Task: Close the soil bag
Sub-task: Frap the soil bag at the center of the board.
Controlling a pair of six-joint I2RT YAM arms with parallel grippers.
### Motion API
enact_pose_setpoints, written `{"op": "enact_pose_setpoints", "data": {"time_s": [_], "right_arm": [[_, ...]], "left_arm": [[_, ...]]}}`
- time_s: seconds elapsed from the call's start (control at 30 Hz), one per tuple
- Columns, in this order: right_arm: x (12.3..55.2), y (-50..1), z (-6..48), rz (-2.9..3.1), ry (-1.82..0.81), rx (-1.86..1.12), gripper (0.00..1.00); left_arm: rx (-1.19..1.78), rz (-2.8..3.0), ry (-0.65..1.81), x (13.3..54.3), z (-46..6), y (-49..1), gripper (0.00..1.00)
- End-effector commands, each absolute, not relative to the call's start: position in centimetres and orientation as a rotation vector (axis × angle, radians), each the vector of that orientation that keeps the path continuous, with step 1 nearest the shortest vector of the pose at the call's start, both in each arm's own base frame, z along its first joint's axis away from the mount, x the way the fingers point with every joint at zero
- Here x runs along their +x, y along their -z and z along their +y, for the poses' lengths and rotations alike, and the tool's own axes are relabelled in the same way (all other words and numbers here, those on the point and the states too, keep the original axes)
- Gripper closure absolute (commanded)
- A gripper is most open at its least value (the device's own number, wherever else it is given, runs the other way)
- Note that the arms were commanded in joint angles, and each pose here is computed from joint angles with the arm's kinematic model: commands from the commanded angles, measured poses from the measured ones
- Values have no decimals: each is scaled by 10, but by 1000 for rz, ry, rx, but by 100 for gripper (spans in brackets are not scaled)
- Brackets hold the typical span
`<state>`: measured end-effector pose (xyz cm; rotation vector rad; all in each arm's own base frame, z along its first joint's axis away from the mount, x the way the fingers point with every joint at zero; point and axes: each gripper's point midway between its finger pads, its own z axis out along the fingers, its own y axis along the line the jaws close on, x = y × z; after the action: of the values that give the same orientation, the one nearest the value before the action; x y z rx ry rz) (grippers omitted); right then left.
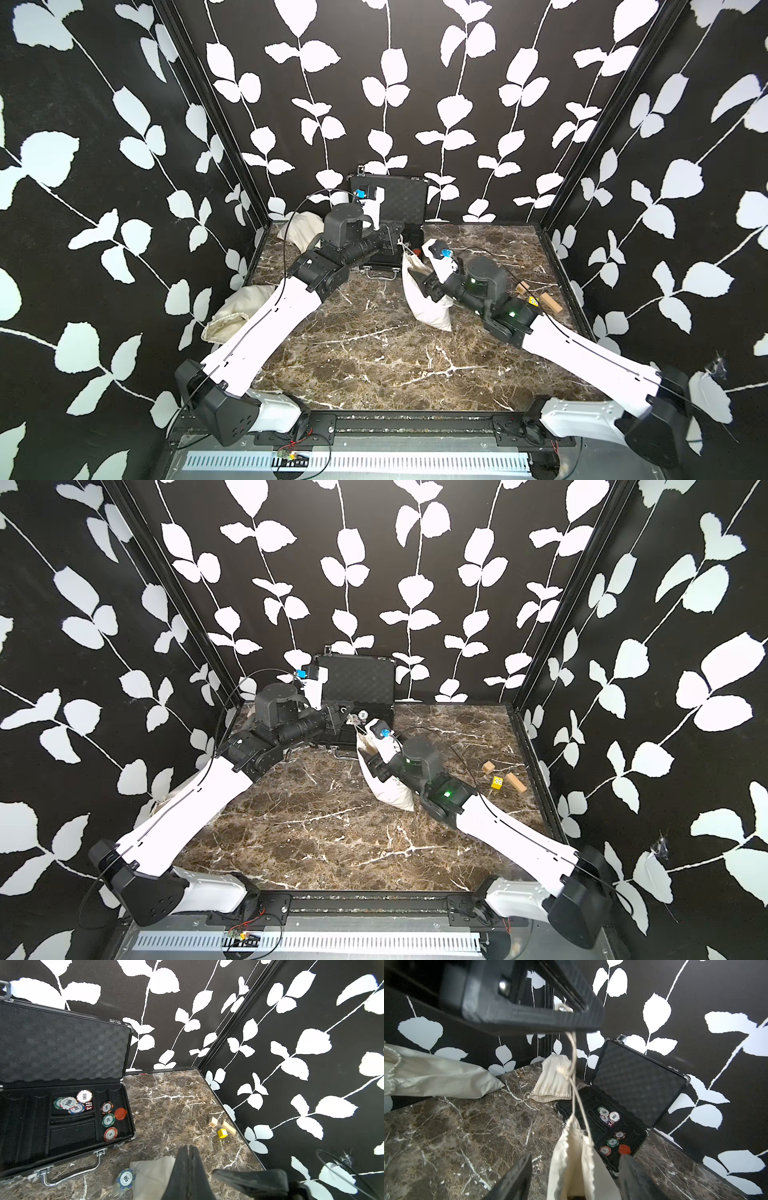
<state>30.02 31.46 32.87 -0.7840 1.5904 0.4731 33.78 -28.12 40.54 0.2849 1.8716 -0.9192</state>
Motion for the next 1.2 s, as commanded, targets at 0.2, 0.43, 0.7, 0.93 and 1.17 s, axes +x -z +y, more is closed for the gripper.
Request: {"op": "enact_pose_setpoints", "data": {"time_s": [0.2,0.43,0.7,0.93,1.17], "right_arm": [[343,-351,332,1589,-429,-607,47],[376,-326,302,1716,-187,-504,70],[381,-228,174,2032,204,-430,78],[359,-244,99,2061,247,-368,79],[365,-261,111,2036,211,-579,76]], "left_arm": [[263,1743,1009,330,-282,-454,100],[254,1707,990,325,-274,-472,100],[193,1652,783,316,-219,-514,100],[162,1662,694,313,-197,-510,100],[212,1702,742,305,-205,-496,100]]}}
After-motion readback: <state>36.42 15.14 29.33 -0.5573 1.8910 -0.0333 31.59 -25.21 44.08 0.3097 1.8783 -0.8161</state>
